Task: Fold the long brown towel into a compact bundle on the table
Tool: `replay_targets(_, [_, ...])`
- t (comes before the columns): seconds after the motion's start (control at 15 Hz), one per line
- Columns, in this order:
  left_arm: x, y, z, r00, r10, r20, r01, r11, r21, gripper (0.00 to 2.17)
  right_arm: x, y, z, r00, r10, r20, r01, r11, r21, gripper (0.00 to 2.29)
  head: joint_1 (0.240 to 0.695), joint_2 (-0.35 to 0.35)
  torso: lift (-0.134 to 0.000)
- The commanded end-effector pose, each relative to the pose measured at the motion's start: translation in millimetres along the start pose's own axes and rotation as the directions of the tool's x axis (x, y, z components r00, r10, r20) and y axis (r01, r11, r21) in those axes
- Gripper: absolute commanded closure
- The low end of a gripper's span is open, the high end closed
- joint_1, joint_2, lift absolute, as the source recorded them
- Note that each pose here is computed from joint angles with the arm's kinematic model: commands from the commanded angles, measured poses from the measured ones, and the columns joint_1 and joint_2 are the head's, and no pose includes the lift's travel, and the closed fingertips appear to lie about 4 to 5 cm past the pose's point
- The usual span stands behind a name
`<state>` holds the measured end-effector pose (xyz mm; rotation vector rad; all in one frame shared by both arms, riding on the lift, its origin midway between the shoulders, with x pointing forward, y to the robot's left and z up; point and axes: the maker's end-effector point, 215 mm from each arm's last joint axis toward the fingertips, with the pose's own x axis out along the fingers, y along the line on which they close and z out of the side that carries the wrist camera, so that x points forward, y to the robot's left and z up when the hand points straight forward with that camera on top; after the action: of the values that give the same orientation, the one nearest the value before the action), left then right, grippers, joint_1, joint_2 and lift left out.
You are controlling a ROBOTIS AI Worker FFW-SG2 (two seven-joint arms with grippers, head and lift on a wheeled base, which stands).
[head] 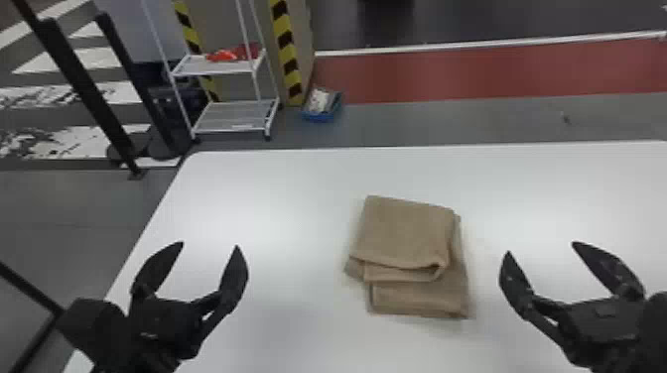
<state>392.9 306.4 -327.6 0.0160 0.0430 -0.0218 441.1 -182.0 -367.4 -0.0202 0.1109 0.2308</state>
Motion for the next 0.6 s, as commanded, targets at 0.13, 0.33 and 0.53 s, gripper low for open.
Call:
replay_targets(0.13, [-1.1,-5.5,-3.7,1.000,-0.005,-0.009,0.005,1.000,-0.005,0.11,-2.5,2.2,2.5,1.000,0.002,0.011,-0.002,1.000,0.004,0.06,0.695,0.167,-0.123])
replay_targets(0.33, [-1.6,-9.0,-6.1,1.000,-0.010,-0.014,0.010,1.000,-0.009,0.11,-3.4,2.5,2.9,1.000,0.003,0.013,-0.003,1.000,0.007,0.06,0.695,0.164,-0.123])
replay_targets(0.53, [-1.4,-10.6,-6.2,1.000,-0.013,-0.014,0.012,1.000,-0.011,0.11,-3.9,2.8,1.6,1.000,0.003,0.012,-0.003,1.000,0.012,0.06,0.695,0.159,-0.123])
